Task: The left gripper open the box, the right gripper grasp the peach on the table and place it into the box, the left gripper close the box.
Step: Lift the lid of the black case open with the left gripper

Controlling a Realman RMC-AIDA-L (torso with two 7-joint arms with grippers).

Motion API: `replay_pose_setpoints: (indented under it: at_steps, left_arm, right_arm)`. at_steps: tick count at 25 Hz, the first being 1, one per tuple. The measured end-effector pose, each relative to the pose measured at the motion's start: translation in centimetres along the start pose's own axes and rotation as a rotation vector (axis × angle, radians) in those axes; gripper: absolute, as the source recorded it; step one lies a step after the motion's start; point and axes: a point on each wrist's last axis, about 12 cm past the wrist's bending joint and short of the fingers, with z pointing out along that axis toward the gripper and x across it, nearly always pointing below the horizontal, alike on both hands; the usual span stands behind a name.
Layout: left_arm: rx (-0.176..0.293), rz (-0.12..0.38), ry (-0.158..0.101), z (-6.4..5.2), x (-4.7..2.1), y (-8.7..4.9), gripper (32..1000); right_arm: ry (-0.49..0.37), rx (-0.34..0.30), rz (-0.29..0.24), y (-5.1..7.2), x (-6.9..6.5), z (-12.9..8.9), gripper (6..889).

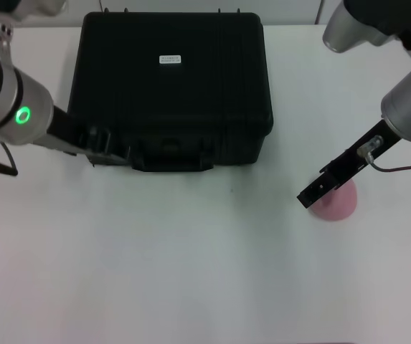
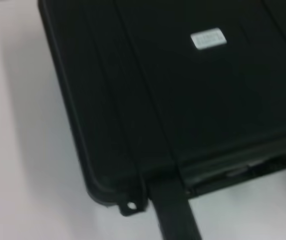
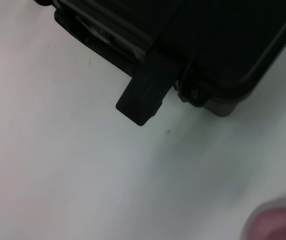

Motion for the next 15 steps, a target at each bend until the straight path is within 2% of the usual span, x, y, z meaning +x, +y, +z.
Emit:
replay_pose_setpoints:
  at_steps: [6,15]
  left_arm:
    - [-0.016,-0.049,-0.003,0.3,-0.85,1.0,815]
    - [-0.041,-0.054,0.015,1.6,-2.03,1.3,811]
  right_arm:
    - [0.001,0.003,0.0,0.0,0.0,0.0,842]
    - [0.003,0.007,-0.002,-0.1,-0.1,-0.1,840]
